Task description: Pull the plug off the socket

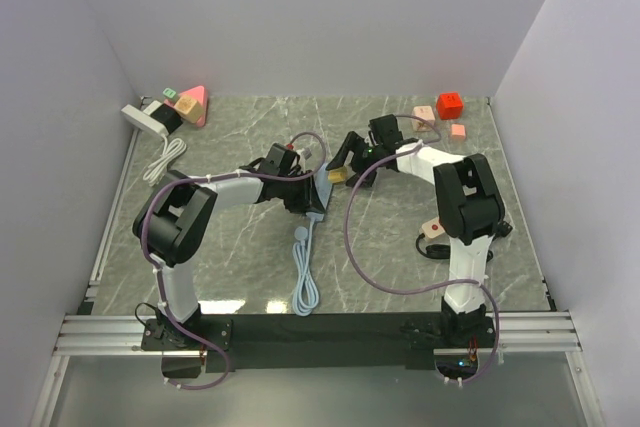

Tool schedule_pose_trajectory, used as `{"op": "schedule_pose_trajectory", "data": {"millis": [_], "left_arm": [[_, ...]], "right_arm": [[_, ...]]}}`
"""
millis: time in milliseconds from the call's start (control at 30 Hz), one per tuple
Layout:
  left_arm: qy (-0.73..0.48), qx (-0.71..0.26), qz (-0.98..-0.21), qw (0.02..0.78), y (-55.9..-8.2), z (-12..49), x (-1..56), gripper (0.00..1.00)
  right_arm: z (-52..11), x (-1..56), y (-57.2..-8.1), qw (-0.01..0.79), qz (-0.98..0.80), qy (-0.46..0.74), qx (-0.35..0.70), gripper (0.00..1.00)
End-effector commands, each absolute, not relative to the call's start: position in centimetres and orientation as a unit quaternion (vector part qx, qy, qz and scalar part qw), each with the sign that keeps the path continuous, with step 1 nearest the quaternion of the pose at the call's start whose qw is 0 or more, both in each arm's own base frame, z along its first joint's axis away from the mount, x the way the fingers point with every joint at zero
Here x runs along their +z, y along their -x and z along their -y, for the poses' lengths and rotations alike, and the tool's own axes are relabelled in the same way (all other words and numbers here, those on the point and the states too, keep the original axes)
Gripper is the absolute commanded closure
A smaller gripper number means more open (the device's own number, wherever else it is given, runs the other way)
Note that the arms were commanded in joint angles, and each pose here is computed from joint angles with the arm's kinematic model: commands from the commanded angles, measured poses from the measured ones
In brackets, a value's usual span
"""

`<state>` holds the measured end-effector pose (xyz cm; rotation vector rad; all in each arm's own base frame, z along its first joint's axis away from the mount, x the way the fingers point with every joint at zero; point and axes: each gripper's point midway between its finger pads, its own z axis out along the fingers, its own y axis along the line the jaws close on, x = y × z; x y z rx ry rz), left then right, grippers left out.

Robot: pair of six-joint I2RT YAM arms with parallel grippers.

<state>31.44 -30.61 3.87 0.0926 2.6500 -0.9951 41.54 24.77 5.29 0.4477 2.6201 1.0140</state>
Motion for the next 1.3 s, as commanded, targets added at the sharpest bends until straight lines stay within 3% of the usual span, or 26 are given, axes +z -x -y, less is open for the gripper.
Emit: {"op": "schedule_pose_trajectory", "data": {"millis": [0,133,167,367,400,467,500,600,733,967,1067,1100,1133,1267], "left_arm": [[-0.052,-0.377,-0.911,0.157,-30.9,31.6,5.7,0.99],[-0.051,-0.386,-0.907,0.157,-30.8,31.8,6.0,0.99],[-0.053,-0.391,-0.906,0.154,-30.7,32.0,6.0,0.99],[-0.062,-0.404,-0.898,0.162,-31.0,32.4,7.1,0.99],[-0.064,-0.406,-0.897,0.163,-31.1,32.5,7.1,0.99],[-0.062,-0.4,-0.9,0.165,-31.3,32.4,7.0,0.94],[-0.063,-0.388,-0.903,0.174,-31.8,32.2,6.7,0.73],[-0.06,-0.35,-0.916,0.189,-33.2,31.6,5.8,0.46],[-0.065,-0.346,-0.915,0.197,-34.9,32.2,5.8,0.39],[-0.069,-0.346,-0.92,0.173,-35.3,32.9,3.2,0.44],[-0.067,-0.347,-0.922,0.159,-34.6,32.9,2.1,0.66],[-0.062,-0.345,-0.924,0.157,-34.5,32.9,1.8,0.78],[-0.057,-0.337,-0.928,0.152,-34.3,32.5,1.3,0.99],[-0.031,-0.291,-0.946,0.138,-33.9,30.7,-0.9,0.99]], "right_arm": [[-26.2,7.5,-43.0,0.18,-0.894,-0.143,0.384,0.14],[-27.1,6.6,-42.9,0.161,-0.899,-0.137,0.383,0.29],[-27.2,6.3,-42.9,0.159,-0.9,-0.139,0.382,0.41],[-27.0,5.1,-42.9,0.154,-0.906,-0.138,0.369,0.86],[-27.0,4.9,-42.9,0.154,-0.908,-0.13,0.367,1.0],[-26.9,4.8,-42.3,0.147,-0.912,-0.124,0.363,1.0],[-26.7,5.0,-41.7,0.147,-0.913,-0.116,0.363,1.0],[-26.4,5.1,-40.1,0.135,-0.914,-0.106,0.368,1.0],[-26.5,4.9,-37.9,0.121,-0.913,-0.101,0.376,1.0],[-27.2,5.7,-36.7,0.111,-0.899,-0.115,0.408,1.0],[-27.5,6.4,-36.8,0.111,-0.894,-0.118,0.417,1.0],[-27.6,6.8,-37.0,0.115,-0.894,-0.114,0.418,1.0],[-27.5,6.8,-37.0,0.112,-0.896,-0.115,0.415,1.0],[-26.6,7.3,-36.7,0.114,-0.906,-0.107,0.394,1.0]]}}
